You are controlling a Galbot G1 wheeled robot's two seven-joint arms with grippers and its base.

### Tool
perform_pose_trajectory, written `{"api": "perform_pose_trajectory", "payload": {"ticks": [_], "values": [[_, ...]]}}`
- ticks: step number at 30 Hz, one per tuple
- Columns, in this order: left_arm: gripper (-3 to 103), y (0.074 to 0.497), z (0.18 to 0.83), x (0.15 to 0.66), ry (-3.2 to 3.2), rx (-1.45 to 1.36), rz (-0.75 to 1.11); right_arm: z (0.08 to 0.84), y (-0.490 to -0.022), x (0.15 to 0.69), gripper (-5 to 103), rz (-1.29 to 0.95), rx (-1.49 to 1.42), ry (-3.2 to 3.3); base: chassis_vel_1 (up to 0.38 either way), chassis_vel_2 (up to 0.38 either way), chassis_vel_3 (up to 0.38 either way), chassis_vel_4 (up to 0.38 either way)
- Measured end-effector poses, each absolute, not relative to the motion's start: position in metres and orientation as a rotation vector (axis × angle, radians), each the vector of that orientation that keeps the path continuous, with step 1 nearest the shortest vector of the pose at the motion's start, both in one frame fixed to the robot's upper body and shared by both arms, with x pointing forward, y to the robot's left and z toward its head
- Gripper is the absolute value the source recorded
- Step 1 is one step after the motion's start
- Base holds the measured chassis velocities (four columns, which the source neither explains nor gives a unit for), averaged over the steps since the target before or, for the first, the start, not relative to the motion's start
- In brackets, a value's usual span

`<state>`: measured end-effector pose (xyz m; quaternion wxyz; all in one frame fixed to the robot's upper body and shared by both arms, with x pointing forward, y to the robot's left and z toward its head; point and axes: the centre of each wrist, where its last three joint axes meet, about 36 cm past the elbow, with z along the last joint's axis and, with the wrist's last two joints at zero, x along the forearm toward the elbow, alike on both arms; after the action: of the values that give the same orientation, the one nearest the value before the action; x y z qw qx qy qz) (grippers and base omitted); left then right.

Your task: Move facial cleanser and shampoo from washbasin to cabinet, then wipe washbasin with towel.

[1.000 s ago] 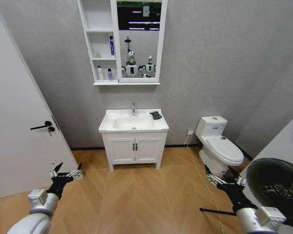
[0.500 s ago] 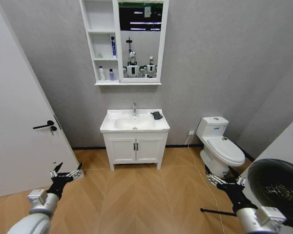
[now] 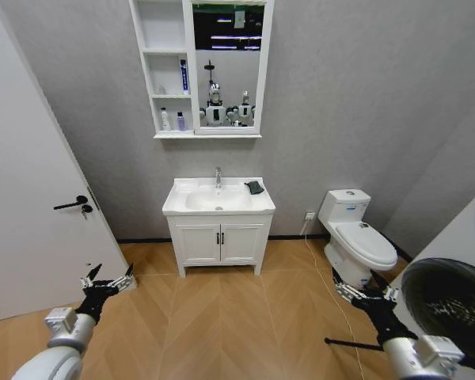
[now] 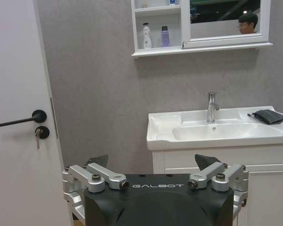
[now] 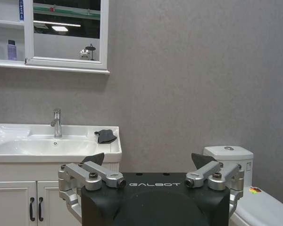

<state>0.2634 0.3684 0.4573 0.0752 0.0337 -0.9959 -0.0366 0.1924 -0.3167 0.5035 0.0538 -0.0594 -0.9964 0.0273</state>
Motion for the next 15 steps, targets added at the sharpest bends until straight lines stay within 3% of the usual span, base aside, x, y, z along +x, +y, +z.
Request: {"api": "perform_pose_trajectory", "payload": {"ticks": [15], "values": [[100, 0.3684, 0.4573, 0.2634, -2.987, 0.101, -0.11, 0.5035, -0.3167, 0.1924, 100, 0.083, -0.181, -3.027, 0.0, 0.0, 0.0, 0.0]]}}
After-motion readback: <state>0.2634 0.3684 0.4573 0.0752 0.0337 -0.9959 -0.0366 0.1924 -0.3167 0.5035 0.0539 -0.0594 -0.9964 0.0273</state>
